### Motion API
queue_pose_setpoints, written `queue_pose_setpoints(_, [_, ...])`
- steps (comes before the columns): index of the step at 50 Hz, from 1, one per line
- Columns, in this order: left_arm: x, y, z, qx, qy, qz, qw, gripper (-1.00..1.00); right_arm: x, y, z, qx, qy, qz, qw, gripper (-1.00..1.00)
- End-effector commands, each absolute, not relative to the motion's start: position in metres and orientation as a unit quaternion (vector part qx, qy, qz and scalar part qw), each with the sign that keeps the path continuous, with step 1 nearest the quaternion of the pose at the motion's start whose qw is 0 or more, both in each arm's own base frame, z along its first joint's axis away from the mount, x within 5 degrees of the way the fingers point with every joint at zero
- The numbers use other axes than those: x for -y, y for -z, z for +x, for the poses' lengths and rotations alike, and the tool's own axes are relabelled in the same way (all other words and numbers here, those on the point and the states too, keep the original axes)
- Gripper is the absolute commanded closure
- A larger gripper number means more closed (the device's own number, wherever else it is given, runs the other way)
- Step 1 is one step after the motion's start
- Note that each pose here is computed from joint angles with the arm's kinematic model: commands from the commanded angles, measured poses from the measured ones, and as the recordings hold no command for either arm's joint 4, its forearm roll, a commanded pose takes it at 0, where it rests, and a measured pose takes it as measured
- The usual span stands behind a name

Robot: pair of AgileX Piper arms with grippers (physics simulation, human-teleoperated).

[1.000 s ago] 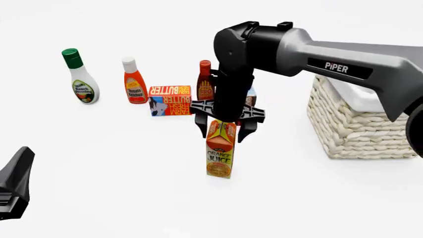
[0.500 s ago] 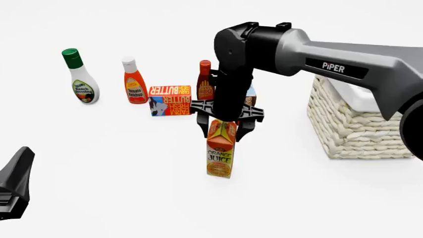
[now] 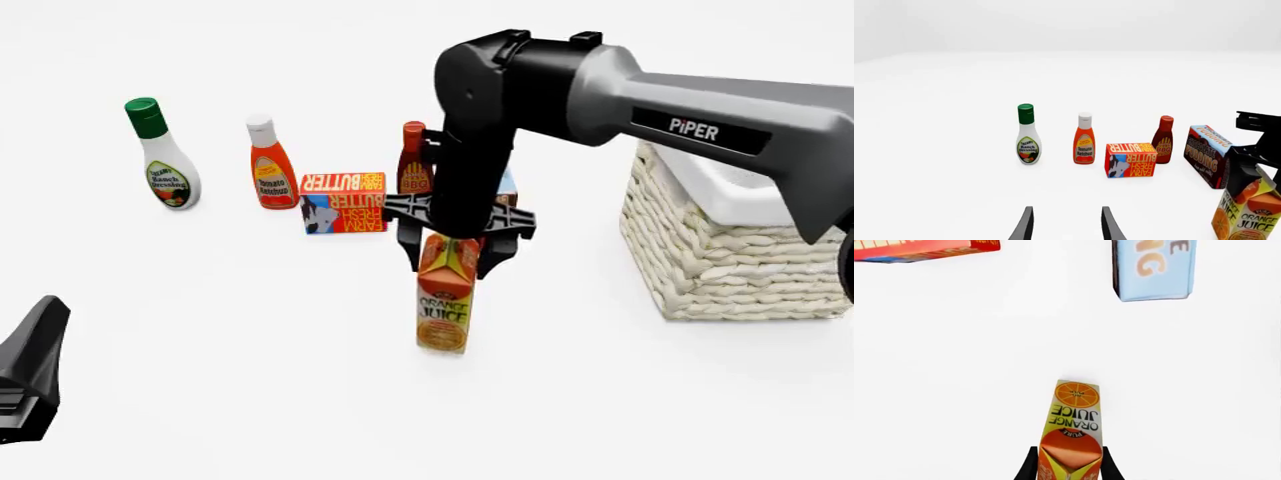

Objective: Pick the orange juice and place it in the basket.

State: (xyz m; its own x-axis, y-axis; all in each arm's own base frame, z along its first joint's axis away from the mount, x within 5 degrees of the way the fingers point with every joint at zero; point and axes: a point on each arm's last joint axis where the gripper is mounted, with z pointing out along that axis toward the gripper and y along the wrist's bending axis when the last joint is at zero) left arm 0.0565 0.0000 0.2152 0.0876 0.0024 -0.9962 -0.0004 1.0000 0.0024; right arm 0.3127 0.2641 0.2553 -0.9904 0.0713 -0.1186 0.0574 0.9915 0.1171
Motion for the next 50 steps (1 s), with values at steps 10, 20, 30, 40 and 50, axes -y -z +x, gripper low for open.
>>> queue_pose_setpoints(10, [0.0,-0.215,0.056,-0.675,-0.001,0.001,0.737,-1.0,-0.263,-0.279,0.302,-0.993,-0.076,0.032,0.082,1.0])
queue_pose_setpoints(20, [0.0,-0.215,0.056,-0.675,-0.001,0.001,0.737,-1.0,-0.266,-0.295,0.291,-0.991,-0.091,0.02,0.096,1.0])
queue_pose_setpoints(30, [0.0,-0.215,0.056,-0.675,-0.001,0.001,0.737,-1.0,-0.26,-0.305,0.286,-0.99,-0.097,0.004,0.106,1.0])
queue_pose_setpoints(40, [0.0,-0.215,0.056,-0.675,-0.001,0.001,0.737,-1.0,-0.26,-0.321,0.279,-0.986,-0.112,-0.004,0.121,1.0])
queue_pose_setpoints(50, [0.0,-0.215,0.056,-0.675,-0.001,0.001,0.737,-1.0,-0.253,-0.334,0.278,-0.983,-0.121,-0.013,0.137,1.0])
